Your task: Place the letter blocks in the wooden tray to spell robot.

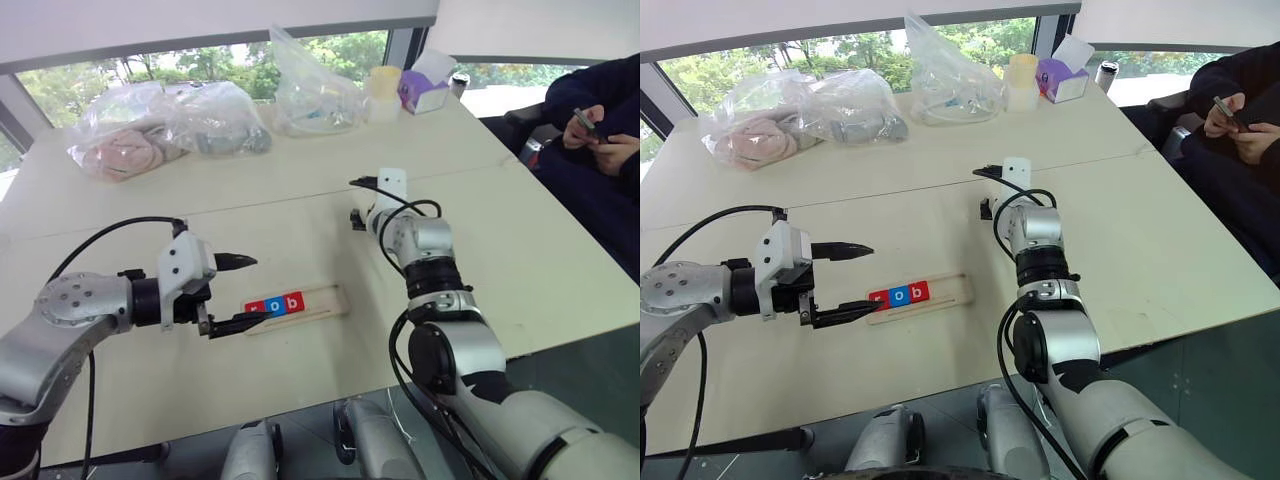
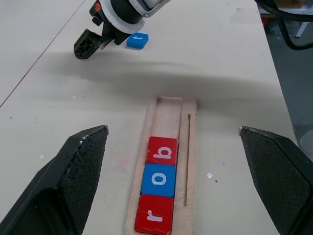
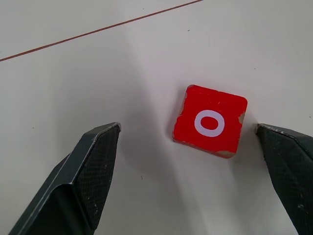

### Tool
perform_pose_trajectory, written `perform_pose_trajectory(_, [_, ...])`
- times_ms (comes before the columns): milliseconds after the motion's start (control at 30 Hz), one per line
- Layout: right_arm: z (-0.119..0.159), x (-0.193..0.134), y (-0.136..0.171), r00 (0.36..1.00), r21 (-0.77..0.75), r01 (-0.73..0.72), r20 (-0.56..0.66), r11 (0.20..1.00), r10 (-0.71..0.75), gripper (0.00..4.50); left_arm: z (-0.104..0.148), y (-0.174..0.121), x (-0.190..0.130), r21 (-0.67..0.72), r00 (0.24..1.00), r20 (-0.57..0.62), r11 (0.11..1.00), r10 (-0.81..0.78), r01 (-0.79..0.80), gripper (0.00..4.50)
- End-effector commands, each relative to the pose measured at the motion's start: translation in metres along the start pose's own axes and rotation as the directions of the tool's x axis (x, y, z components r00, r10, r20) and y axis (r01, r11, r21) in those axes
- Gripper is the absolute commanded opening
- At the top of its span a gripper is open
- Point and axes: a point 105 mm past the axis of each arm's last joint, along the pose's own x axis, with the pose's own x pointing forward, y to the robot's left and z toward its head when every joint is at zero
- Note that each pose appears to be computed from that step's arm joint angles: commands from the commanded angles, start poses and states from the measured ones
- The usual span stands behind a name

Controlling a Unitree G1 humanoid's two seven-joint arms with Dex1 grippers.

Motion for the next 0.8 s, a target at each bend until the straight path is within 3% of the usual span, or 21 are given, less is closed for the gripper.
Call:
perform_pose_trajectory(33, [-0.007,0.001,0.008,0.999,0.017,-0.025,-0.038,1.0,0.026,3.09,0.008,-0.001,-0.001,0.03,1.0,0.019,1.0,0.008,-0.008,4.5])
perform_pose_trajectory(167, [-0.008,0.002,0.007,0.999,0.031,-0.018,-0.045,0.999,0.019,1.18,0.008,-0.001,0.0,0.03,1.0,0.023,1.0,0.01,-0.01,4.5])
perform_pose_trajectory(467, [-0.006,-0.014,-0.007,0.996,-0.047,-0.08,-0.053,0.996,0.078,1.12,0.008,-0.001,0.005,0.029,0.999,0.037,1.0,-0.001,0.0,4.5])
perform_pose_trajectory(633, [0.002,-0.065,-0.016,0.965,-0.153,-0.261,-0.056,0.953,0.255,1.12,0.008,-0.001,0.008,0.026,0.999,0.041,1.0,-0.018,0.017,4.5])
perform_pose_trajectory(800, [-0.016,-0.115,-0.039,0.926,-0.276,-0.378,-0.119,0.884,0.358,1.12,0.005,-0.003,0.009,0.018,0.998,0.04,0.999,-0.043,0.042,4.5])
